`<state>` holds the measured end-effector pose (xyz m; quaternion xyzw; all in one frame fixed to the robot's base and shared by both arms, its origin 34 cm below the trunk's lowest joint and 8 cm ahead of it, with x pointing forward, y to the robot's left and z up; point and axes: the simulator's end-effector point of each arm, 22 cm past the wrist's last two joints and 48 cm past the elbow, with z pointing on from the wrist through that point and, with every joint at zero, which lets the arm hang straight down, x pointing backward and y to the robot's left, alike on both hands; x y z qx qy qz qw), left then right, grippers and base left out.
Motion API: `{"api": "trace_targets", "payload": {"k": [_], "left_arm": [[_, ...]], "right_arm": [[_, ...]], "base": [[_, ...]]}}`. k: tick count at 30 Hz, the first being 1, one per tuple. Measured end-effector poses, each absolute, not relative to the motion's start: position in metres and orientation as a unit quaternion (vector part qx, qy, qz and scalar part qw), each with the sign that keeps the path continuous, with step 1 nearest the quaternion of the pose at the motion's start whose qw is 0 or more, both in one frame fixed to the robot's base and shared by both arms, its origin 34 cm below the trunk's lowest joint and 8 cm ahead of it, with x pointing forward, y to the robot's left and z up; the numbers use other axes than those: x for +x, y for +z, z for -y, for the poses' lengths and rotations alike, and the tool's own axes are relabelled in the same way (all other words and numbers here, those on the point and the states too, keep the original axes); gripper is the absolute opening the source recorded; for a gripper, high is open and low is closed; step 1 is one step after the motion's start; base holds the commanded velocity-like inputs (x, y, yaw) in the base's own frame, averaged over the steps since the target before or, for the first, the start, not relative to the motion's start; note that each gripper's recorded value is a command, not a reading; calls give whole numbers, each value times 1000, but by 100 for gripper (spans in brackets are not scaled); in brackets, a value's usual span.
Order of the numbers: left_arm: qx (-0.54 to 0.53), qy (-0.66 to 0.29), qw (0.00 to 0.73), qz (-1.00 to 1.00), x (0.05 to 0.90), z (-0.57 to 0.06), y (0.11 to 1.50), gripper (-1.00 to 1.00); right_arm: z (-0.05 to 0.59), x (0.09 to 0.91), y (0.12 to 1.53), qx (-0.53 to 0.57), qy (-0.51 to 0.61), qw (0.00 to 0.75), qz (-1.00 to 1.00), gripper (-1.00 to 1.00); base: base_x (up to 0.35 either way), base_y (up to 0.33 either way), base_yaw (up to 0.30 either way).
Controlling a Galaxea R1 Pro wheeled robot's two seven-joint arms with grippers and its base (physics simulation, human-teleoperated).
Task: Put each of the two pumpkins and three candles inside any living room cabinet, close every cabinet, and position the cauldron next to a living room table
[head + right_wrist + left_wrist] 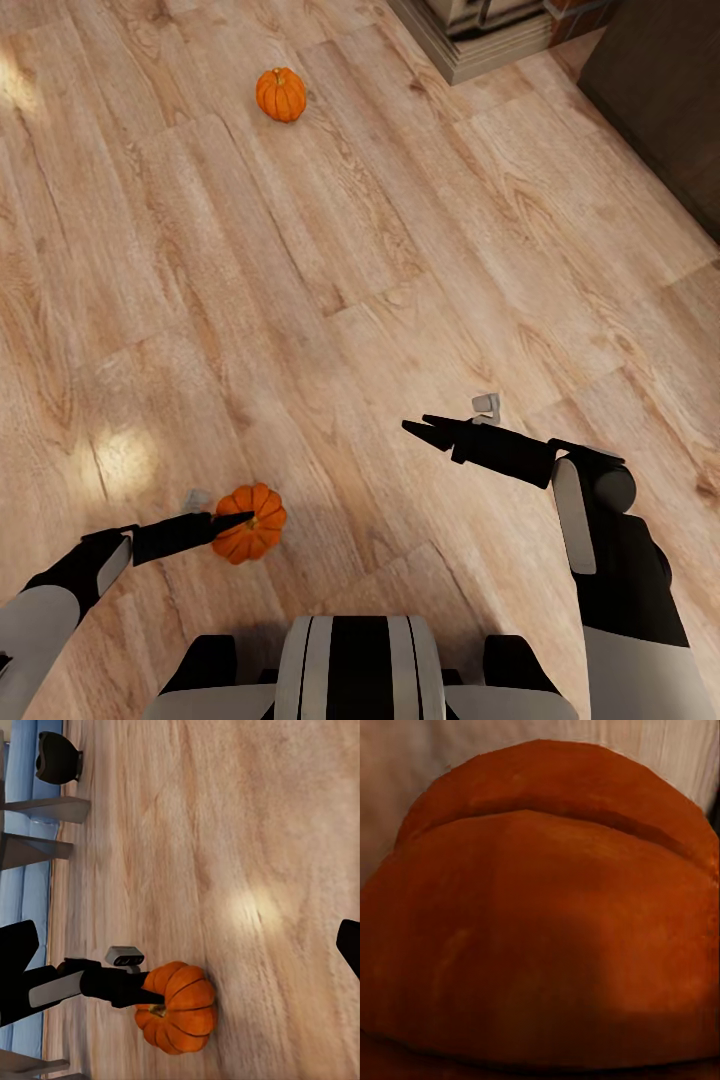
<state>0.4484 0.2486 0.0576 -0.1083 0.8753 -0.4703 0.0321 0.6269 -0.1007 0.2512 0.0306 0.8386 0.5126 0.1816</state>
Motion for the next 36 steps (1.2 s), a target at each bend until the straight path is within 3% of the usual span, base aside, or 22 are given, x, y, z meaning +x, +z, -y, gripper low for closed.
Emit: {"api": "trace_targets", "payload": {"k": [16,25,36], "left_arm": [[-69,-520,68,-849,506,-254,110,-100],[-116,-514,84,-846,556,-232,175,-100],[-165,-458,92,-869,539,-236,193,-100]], "right_arm": [[103,628,250,32,510,183,-840,100],[120,634,247,46,496,196,-845,100],[157,644,244,86,474,215,-850,100]], "base": [[0,0,0],[0,0,0],[105,9,0]]}}
